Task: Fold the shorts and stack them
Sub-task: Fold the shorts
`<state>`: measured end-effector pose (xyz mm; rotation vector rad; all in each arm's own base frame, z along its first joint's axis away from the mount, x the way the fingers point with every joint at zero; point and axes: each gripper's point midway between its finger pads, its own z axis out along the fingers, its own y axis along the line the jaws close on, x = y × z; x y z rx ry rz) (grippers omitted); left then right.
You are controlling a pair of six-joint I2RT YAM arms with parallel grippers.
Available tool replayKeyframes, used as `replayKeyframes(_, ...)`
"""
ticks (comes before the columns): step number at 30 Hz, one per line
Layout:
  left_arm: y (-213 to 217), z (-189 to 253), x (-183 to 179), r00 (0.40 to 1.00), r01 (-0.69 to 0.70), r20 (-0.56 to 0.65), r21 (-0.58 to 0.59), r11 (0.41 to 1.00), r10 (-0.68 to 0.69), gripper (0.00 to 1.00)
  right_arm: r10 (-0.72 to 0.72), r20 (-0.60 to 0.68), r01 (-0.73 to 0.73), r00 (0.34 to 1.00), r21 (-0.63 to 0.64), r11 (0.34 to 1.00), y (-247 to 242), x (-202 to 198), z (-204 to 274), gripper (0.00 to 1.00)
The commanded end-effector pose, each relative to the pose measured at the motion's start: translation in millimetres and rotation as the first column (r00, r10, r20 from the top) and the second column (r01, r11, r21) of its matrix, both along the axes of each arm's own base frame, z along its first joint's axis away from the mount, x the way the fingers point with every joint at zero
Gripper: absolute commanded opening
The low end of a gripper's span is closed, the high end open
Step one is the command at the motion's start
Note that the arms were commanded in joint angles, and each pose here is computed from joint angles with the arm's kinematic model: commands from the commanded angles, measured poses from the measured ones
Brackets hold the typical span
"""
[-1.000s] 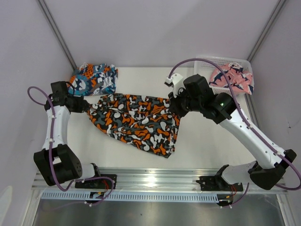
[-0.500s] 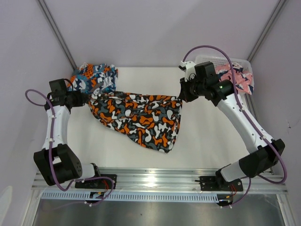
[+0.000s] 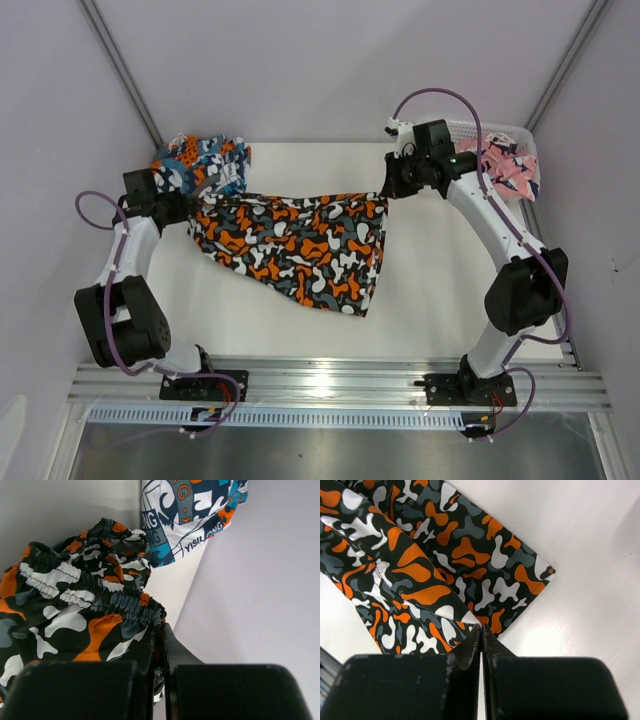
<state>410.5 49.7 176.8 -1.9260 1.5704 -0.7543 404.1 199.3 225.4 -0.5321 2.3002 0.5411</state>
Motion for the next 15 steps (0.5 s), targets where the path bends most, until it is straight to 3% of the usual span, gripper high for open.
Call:
replayKeyframes(1,-5.3,19.3,27.3,0.996,-0.017,0.09,-0.025,1.0,0.019,0.0,-0.003,0.05,0.001,0.999,0.042,0.999,4.3,25.7,8.7,0.0)
replayKeyframes(15,-6.7,-16.4,68.8,0.997,-0.061,0.036,-0.023,0.998,0.062,0.0,-0.052,-0.044,0.054,0.998,0.045,0.998,-7.3,69.9,-51.1,0.0)
